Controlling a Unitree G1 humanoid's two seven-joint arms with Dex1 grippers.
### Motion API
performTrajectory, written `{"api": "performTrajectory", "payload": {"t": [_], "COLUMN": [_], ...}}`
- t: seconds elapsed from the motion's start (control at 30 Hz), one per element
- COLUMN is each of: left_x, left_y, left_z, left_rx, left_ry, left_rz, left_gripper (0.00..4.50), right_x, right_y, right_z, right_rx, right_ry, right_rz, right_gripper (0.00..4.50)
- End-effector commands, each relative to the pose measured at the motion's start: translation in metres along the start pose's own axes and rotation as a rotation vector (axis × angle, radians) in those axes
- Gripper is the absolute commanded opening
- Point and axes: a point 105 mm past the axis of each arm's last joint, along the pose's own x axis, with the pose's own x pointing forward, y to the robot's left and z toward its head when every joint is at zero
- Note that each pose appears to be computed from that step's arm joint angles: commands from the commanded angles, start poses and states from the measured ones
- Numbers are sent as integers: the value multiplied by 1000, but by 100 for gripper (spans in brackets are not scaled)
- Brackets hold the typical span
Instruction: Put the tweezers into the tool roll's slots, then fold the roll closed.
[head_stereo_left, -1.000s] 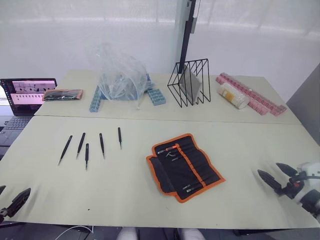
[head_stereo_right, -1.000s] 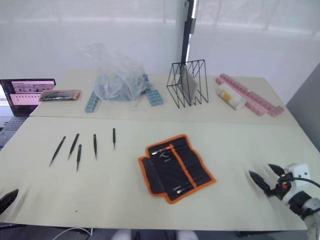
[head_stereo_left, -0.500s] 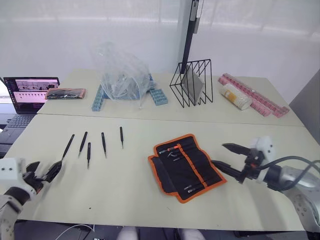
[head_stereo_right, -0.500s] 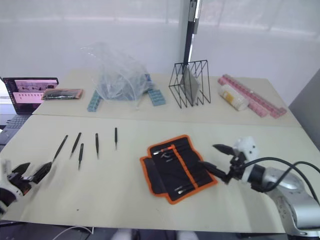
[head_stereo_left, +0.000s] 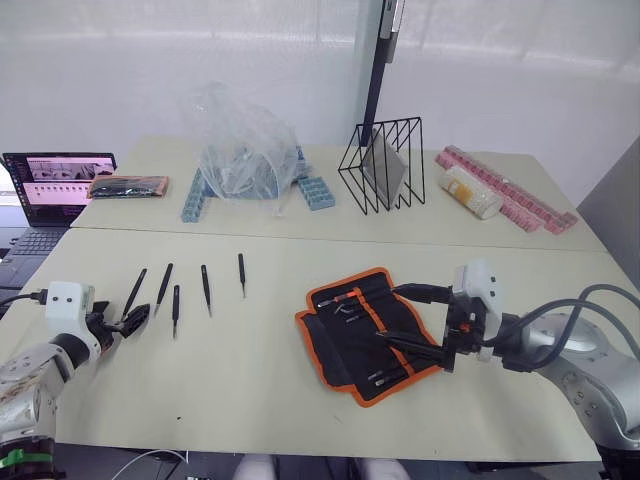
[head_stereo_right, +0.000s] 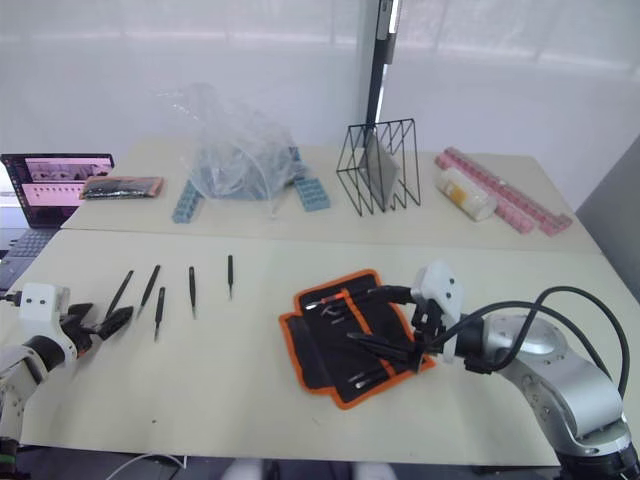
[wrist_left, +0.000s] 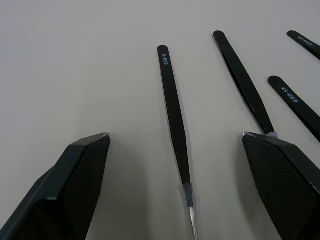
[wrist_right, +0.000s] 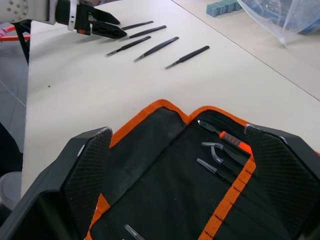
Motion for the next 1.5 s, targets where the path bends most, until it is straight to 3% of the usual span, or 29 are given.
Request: {"api": "performTrajectory", "payload": {"t": [0.03, 0.2, 0.33, 0.67, 1.0, 1.17, 1.27, 1.5], "left_x": [3, 11, 16, 25, 19, 9, 1, -9], "left_y": [5, -1, -7, -8, -1, 0, -15, -89], "left_z": [-9, -14, -17, -12, 5, 35, 63, 106], "left_rx": [11, -5, -17, -20, 21, 68, 96, 162], "left_ry": [47, 55, 55, 24, -36, -119, -190, -233], "left_rz": [-1, -41, -69, -79, -64, -60, -103, -355], "left_gripper": [448, 448, 335, 4, 4, 4, 0, 0], "right_x": [2, 6, 5, 2, 0, -8, -16, -25], "right_y": [7, 9, 9, 8, 7, 4, 1, 8], "right_z": [11, 13, 13, 11, 4, -5, -14, -47], "right_rx": [-33, -30, -30, -21, -8, 26, 60, 142], "right_ry": [-19, -28, -26, -22, -6, 6, 0, 21], "right_rz": [22, 25, 18, 2, -31, -103, -203, -386], "right_gripper": [450, 450, 450, 450, 450, 450, 368, 128]}}
